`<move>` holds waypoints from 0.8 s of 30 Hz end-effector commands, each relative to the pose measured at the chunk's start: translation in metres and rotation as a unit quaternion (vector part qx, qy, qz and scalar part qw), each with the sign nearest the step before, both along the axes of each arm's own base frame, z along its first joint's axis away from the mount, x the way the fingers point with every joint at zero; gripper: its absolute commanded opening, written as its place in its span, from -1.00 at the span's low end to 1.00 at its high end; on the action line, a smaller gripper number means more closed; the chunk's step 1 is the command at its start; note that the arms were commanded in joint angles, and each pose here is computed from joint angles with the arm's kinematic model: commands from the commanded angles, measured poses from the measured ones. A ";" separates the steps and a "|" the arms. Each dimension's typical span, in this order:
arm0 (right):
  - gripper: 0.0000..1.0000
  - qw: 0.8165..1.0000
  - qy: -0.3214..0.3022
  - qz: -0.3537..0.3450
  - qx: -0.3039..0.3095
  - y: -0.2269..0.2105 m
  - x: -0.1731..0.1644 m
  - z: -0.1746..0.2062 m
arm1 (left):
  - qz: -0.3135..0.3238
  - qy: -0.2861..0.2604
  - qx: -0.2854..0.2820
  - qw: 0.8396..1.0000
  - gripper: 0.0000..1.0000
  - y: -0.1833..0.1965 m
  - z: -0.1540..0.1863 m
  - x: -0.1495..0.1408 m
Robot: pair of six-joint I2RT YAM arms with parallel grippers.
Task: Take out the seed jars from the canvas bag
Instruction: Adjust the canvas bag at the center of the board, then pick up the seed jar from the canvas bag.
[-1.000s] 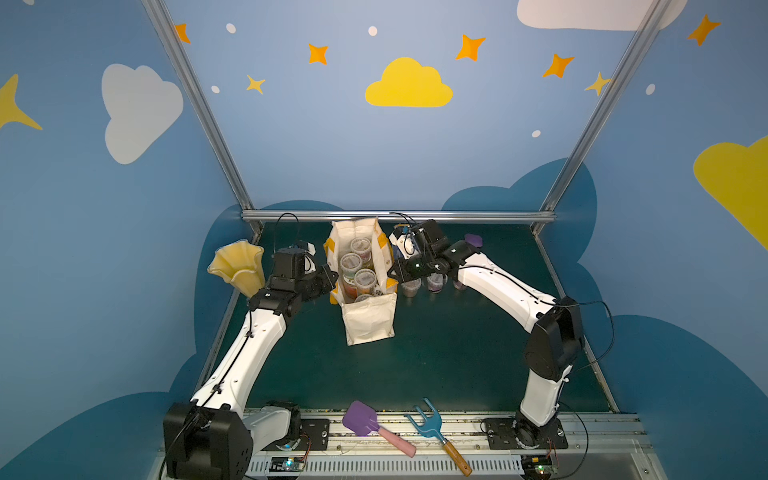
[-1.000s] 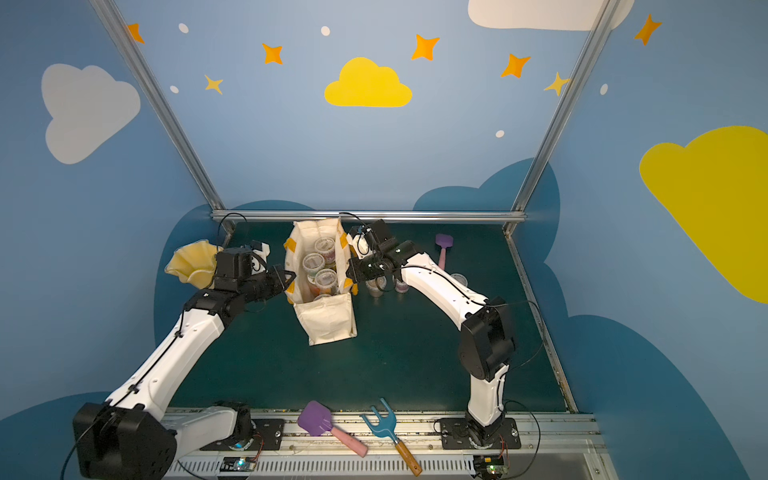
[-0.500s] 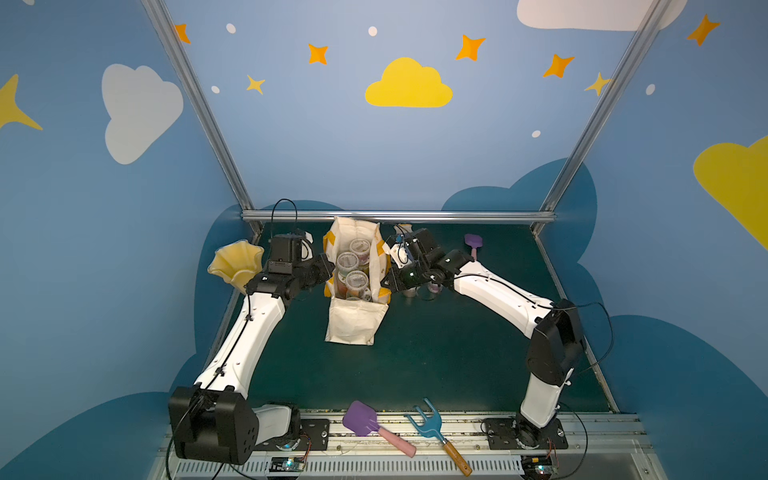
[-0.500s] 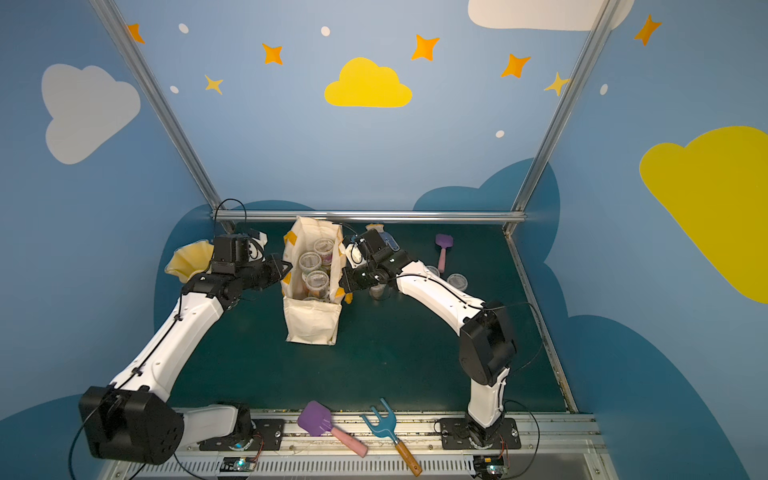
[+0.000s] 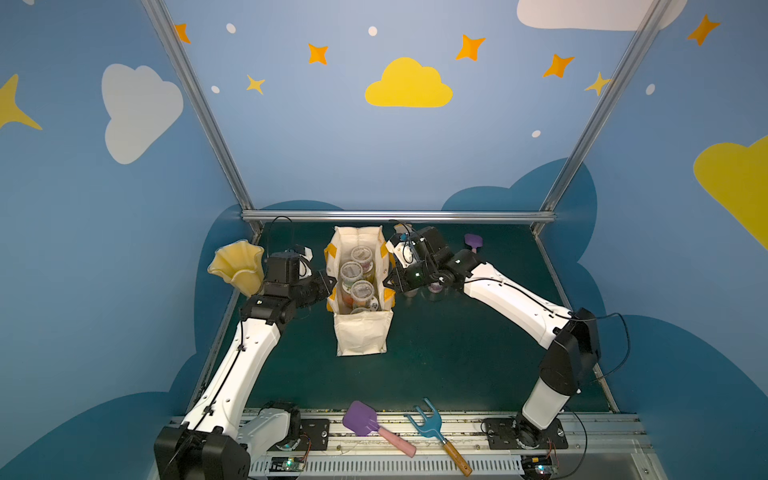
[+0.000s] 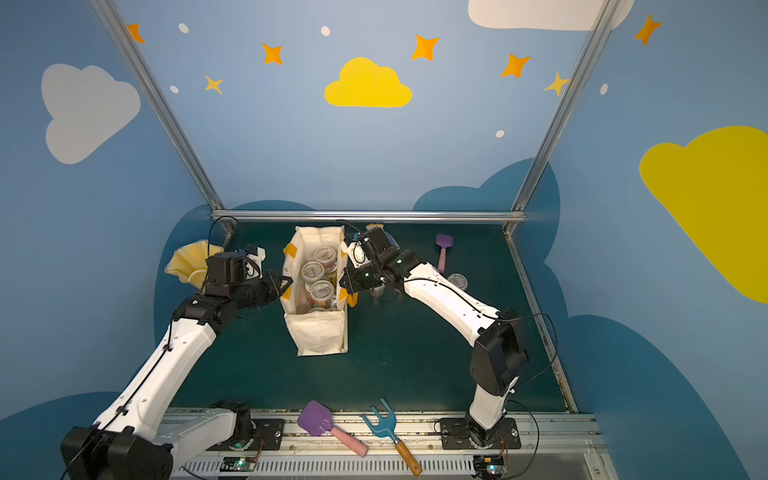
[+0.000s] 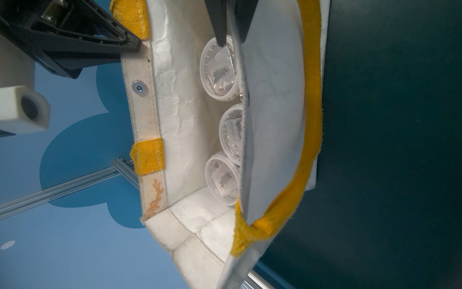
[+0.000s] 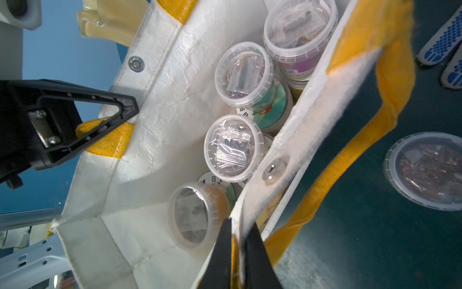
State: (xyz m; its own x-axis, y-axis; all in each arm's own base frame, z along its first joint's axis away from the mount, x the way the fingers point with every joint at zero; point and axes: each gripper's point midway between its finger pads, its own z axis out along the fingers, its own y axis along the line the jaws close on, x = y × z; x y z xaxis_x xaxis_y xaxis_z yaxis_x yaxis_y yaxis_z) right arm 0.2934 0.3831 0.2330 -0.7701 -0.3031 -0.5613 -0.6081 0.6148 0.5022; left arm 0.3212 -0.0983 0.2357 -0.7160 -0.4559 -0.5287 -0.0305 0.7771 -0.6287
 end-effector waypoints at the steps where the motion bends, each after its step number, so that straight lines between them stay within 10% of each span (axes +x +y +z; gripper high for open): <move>1: -0.78 1.000 -0.011 0.003 0.000 -0.011 -0.012 0.016 | -0.004 -0.042 -0.006 0.999 -0.90 -0.001 0.025 -0.006; 8: 0.04 0.998 -0.059 -0.020 -0.013 -0.029 -0.004 0.045 | -0.007 -0.037 -0.004 0.999 -0.90 -0.001 0.018 -0.012; 16: 0.09 0.990 -0.132 0.017 0.037 0.004 0.002 0.118 | -0.002 -0.040 0.002 0.999 -0.89 0.001 0.016 -0.011; 24: 0.05 0.994 -0.074 0.055 0.056 0.075 0.023 0.094 | 0.004 -0.050 0.007 0.999 -0.89 0.004 0.019 -0.008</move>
